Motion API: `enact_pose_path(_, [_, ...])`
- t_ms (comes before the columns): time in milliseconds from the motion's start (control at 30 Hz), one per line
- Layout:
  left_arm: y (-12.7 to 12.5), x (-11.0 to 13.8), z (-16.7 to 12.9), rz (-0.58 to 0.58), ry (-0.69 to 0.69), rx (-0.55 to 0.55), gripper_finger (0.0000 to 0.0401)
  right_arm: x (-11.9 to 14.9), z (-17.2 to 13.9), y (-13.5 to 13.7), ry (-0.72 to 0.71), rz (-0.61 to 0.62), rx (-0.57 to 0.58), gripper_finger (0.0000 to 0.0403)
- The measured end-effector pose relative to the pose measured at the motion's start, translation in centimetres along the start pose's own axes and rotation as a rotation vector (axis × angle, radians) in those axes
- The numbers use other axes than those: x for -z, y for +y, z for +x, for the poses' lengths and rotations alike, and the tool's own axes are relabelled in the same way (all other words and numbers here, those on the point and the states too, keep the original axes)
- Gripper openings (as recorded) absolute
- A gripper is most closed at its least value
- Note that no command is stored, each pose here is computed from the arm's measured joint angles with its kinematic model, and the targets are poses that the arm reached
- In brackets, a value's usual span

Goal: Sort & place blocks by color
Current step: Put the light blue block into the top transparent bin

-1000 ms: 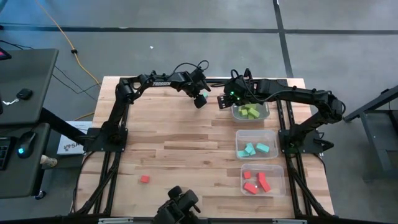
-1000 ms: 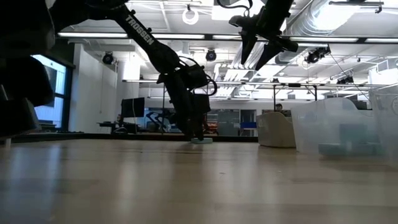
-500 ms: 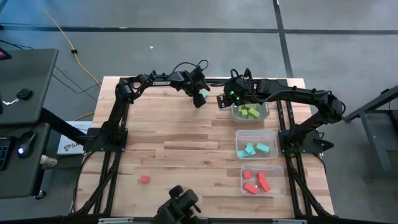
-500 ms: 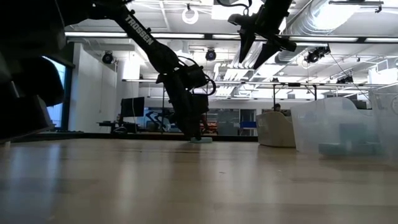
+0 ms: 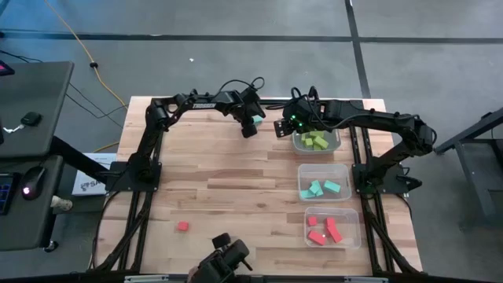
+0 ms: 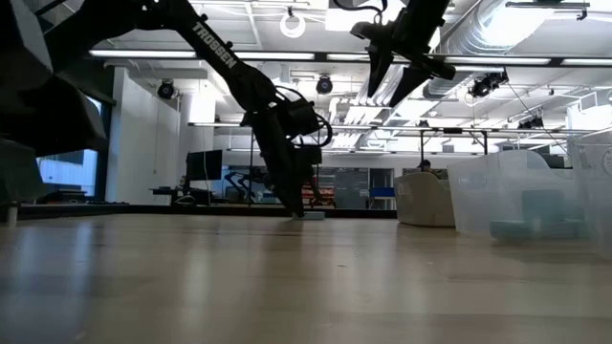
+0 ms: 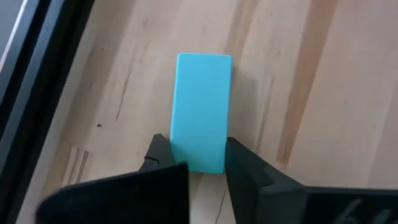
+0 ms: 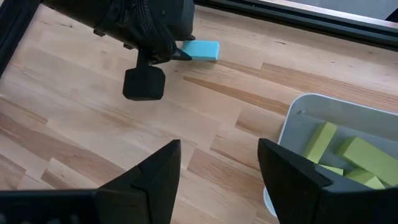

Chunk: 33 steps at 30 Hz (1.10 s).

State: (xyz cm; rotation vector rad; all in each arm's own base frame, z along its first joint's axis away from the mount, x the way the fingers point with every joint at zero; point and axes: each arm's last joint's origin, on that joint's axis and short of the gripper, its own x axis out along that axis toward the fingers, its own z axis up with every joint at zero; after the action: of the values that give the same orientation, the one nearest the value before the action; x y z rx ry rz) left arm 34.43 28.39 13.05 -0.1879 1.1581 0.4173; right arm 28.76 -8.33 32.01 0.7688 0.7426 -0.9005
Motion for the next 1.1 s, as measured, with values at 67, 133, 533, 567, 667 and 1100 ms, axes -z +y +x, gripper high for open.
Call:
enact_pose_path(67, [0.0,0.1,0.0,0.012,0.01,-0.003,0.0014,0.0,0.0,0.0,0.0,0.0,0.001,0.0204])
enact_pose_path(133, [0.0,0.1,-0.1,0.011,0.013,0.002,0.0005,0.0,0.0,0.0,0.0,0.001,0.0,0.0204])
enact_pose_path(533, [-0.1,0.4,-0.8,-0.015,0.021,0.086,0.0,0.0,0.0,0.0,-0.003,0.004,-0.004,0.0204])
enact_pose_path(567, [0.0,0.4,-0.9,-0.019,0.021,0.094,0.0,0.0,0.0,0.0,-0.003,0.004,-0.004,0.0204])
enact_pose_path(667, [-0.1,0.5,-1.5,-0.038,0.027,0.111,0.0,0.0,0.0,0.1,-0.004,0.005,-0.008,0.0204])
enact_pose_path(1100, [0.0,-1.0,-7.7,-0.028,-0.113,0.078,0.0,-1.5,0.1,0.8,0.037,0.024,-0.244,0.0204])
